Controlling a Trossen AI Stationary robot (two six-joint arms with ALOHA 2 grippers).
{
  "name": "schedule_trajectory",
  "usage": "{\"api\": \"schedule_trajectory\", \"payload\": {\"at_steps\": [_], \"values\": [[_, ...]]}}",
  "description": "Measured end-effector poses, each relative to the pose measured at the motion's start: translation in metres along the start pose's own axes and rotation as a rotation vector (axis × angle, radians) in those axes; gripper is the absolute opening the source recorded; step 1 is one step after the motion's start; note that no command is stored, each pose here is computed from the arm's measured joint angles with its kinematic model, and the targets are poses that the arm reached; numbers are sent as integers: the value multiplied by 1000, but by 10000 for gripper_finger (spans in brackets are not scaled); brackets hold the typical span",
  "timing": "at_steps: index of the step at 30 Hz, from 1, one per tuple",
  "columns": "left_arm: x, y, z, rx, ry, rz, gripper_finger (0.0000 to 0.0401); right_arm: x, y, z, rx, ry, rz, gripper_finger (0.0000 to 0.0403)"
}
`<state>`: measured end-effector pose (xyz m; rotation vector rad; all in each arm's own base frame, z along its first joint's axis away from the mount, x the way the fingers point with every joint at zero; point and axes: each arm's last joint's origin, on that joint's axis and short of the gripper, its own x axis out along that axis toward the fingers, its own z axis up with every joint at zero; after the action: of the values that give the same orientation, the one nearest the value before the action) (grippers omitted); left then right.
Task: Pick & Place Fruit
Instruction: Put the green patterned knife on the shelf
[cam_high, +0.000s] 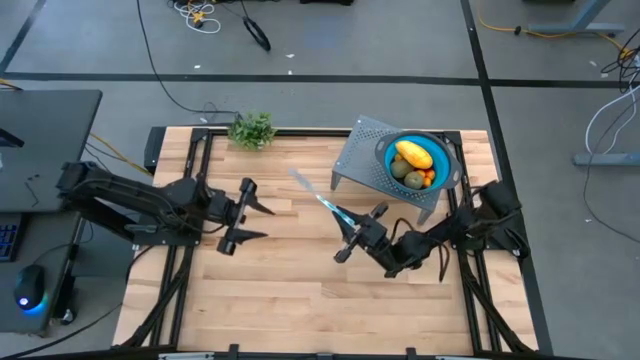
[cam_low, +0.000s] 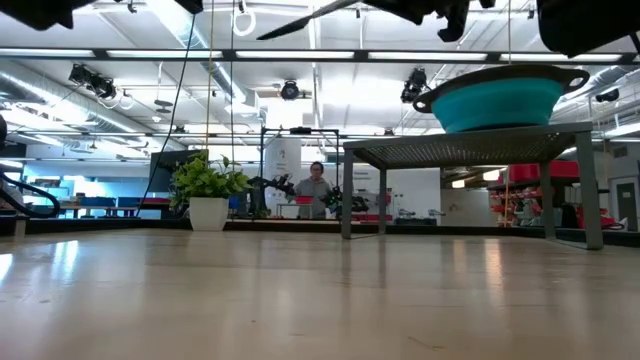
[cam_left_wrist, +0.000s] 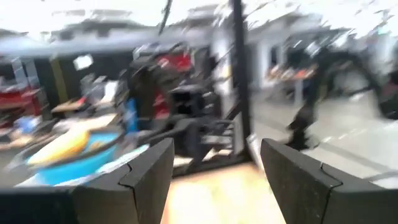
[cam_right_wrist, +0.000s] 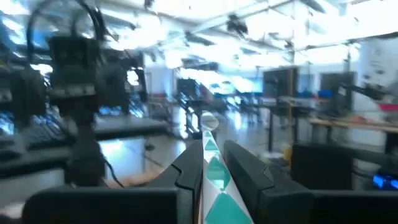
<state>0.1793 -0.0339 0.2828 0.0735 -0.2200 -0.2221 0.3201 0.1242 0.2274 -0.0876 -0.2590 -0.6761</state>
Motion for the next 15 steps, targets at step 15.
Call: {"api": "schedule_trajectory", "payload": {"at_steps": [15], "values": [[41,-4,-57,16,27,-48,249,3,-1,5,-80,-53,66,59]]}}
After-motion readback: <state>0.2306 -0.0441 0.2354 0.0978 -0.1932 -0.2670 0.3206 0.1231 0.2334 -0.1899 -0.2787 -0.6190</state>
